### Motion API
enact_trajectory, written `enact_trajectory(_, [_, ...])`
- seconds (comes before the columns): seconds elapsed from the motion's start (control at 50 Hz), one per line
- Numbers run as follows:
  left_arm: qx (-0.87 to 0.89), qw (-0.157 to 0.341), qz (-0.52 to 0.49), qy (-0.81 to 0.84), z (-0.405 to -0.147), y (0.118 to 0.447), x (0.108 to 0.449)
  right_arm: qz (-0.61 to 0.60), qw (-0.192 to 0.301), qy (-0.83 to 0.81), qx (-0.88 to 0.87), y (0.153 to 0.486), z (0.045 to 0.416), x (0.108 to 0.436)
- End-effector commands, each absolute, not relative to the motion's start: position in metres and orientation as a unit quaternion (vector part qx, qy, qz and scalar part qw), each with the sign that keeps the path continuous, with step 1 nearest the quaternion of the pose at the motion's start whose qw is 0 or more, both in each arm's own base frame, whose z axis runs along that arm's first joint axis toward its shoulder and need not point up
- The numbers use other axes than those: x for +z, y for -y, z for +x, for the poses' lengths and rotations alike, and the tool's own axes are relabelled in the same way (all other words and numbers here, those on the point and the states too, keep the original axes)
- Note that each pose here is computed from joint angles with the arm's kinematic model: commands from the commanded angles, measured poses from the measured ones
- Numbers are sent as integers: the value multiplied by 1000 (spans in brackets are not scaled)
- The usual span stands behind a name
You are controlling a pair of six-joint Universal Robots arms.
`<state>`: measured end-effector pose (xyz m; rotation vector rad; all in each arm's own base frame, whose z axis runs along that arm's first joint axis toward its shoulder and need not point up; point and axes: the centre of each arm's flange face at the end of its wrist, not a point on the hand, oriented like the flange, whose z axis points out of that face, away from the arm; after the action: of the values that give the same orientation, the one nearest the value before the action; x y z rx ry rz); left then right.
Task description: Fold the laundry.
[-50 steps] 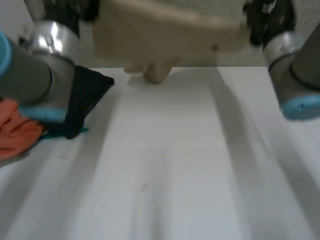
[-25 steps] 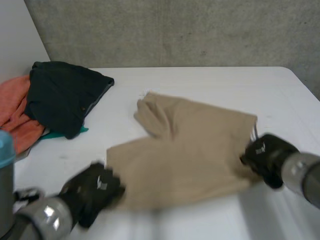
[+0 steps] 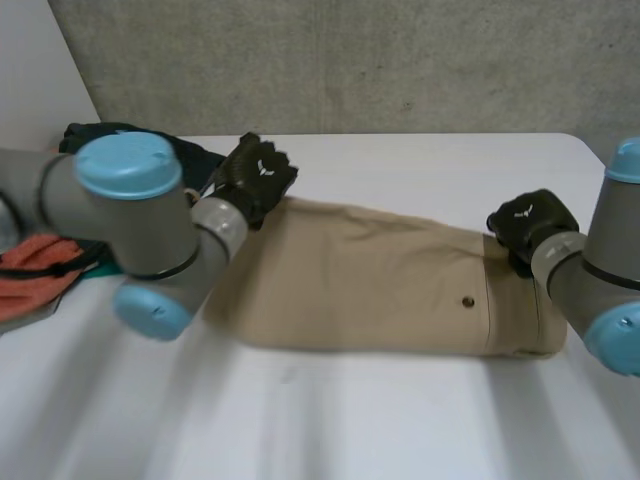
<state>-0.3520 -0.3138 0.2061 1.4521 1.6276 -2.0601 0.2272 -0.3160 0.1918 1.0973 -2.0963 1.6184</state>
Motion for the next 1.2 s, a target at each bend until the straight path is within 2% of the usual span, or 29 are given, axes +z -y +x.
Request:
enact_trajectory(0.02, [-724,70,470,-500,-389,348,182,359,156,699,598,348,235,182])
enact_trajectory(0.14, [-756,71,451,-470,-405,362,170,342,163,670,638,377,244,170])
enact_trajectory(0.28, [-790,58,430,-433,-426,349,179,322,169,655,662,390,245,171])
enact_trajectory(0.36, [-793,46,434,-426,-430,327,195,312,166,661,662,377,237,189])
enact_trajectory(0.4, [-795,42,432,-425,-424,318,212,307,160,668,659,352,230,216])
enact_trajectory(0.46, [-789,28,433,-435,-415,302,222,306,138,694,637,318,221,236])
enact_trajectory(0.54, [-780,-1,424,-460,-403,285,229,289,94,766,566,289,209,214])
enact_trajectory(0.62, [-768,-40,407,-492,-392,273,228,258,51,818,511,276,191,186])
enact_trajectory(0.7, [-756,-72,388,-523,-386,271,221,264,15,819,509,271,188,164])
enact_trajectory(0.78, [-748,-88,376,-539,-383,273,216,261,7,806,532,276,186,151])
enact_trajectory(0.92, [-737,-95,368,-559,-376,275,209,264,22,808,526,293,184,119])
enact_trajectory(1.02, [-737,-95,367,-559,-374,274,212,257,56,801,539,299,171,122])
enact_trajectory(1.1, [-743,-94,363,-554,-370,270,222,254,113,750,600,303,157,159])
enact_trajectory(1.12, [-744,-96,362,-553,-369,268,225,257,143,736,610,307,147,170])
enact_trajectory(1.2, [-751,-94,357,-548,-363,265,236,298,209,725,585,313,130,171])
